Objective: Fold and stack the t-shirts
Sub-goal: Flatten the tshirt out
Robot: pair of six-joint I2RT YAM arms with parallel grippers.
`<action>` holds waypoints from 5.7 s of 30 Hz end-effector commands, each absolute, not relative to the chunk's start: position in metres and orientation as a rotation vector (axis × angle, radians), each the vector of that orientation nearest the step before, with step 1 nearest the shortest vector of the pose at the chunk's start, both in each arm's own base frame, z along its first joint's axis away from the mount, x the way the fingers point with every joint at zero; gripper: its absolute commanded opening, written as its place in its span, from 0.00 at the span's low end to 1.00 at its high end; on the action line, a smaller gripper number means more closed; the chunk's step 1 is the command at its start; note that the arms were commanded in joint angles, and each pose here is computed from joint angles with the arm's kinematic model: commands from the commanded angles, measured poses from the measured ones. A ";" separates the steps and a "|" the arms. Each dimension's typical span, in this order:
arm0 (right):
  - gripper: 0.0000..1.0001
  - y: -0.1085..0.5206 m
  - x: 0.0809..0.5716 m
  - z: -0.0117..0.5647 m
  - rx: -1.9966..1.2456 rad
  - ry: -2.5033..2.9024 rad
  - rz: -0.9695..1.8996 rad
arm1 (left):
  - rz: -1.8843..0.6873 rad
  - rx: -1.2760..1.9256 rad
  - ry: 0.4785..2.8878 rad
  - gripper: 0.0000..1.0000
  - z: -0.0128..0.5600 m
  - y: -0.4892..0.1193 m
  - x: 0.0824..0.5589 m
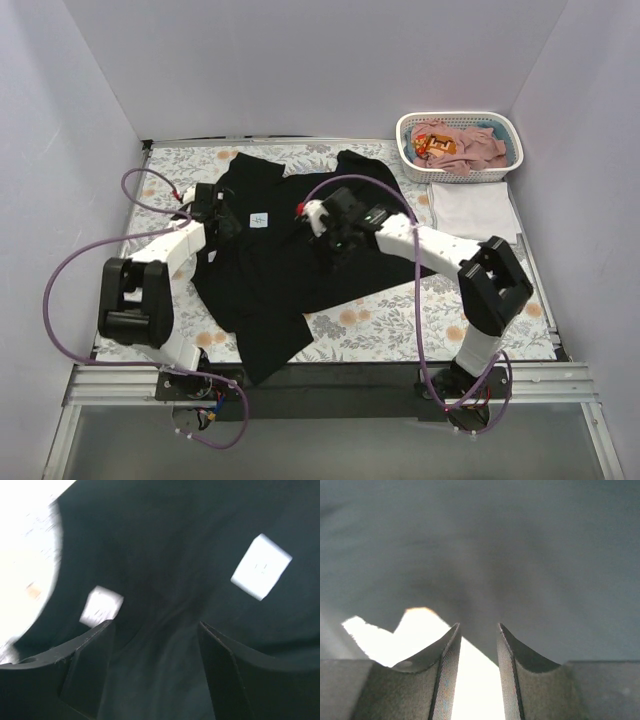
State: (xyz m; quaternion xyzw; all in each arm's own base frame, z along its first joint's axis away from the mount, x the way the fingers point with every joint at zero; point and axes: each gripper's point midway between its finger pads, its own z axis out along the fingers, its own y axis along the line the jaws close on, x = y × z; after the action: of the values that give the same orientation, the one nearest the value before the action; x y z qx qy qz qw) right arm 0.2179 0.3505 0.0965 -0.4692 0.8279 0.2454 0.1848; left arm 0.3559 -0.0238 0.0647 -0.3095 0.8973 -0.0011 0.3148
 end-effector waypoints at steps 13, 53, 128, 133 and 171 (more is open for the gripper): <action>0.44 0.163 0.291 0.021 -0.360 2.736 0.308 | 0.110 -0.823 2.507 0.57 0.012 -0.024 0.383; 0.46 0.233 0.497 0.123 -0.782 2.116 0.225 | 0.158 -0.821 2.386 0.64 0.037 -0.002 0.403; 0.21 0.237 0.558 0.037 -0.614 2.248 0.222 | 0.288 -0.787 2.540 0.64 -0.003 -0.004 0.388; 0.08 0.227 0.564 0.048 -0.596 2.232 0.223 | 0.305 -0.789 2.555 0.64 -0.007 -0.003 0.386; 0.42 0.207 0.506 0.088 -0.485 2.279 0.381 | 0.216 -0.886 2.324 0.62 0.041 0.002 0.435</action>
State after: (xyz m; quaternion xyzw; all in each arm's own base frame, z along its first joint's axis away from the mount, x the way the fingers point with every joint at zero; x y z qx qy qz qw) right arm 0.5214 0.1946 0.0853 -0.2102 0.8892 0.0981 0.3944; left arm 0.4205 -0.0053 0.0218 -0.3150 0.9027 0.0848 0.2805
